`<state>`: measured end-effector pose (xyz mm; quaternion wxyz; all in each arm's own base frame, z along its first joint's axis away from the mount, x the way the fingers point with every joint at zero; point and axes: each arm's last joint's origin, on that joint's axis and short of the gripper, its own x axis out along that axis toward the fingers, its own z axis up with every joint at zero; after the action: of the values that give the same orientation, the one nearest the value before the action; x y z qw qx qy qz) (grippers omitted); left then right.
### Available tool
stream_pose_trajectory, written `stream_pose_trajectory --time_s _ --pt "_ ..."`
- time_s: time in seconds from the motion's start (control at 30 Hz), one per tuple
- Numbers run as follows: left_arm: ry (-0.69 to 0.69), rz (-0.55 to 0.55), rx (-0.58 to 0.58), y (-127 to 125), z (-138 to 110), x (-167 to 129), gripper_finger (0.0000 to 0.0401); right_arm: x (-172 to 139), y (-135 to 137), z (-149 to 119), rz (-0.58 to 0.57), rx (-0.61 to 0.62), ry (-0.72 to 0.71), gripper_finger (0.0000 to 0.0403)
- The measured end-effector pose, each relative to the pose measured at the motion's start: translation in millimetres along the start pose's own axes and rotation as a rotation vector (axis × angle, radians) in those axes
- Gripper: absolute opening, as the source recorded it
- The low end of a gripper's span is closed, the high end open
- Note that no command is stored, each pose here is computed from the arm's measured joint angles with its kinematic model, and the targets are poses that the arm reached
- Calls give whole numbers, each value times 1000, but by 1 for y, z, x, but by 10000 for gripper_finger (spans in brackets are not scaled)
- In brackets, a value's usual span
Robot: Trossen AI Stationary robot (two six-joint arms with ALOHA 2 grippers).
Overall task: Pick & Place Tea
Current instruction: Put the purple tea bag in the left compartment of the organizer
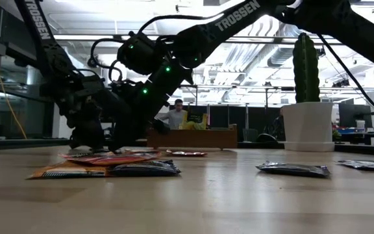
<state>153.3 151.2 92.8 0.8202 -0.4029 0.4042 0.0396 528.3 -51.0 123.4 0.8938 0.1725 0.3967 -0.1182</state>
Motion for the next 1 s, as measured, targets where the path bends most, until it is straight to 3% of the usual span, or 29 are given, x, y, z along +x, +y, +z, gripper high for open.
stream_pose_trajectory --time_s 0.83,0.93,1.0 --pt "58 -46 40 -12 -3 9 165 1 -19 10 -40 52 -58 0" --pt "60 -47 49 -12 -3 9 148 1 -19 10 -39 52 -62 0" --pt "64 -47 62 -12 -4 9 117 1 -19 10 -39 52 -62 0"
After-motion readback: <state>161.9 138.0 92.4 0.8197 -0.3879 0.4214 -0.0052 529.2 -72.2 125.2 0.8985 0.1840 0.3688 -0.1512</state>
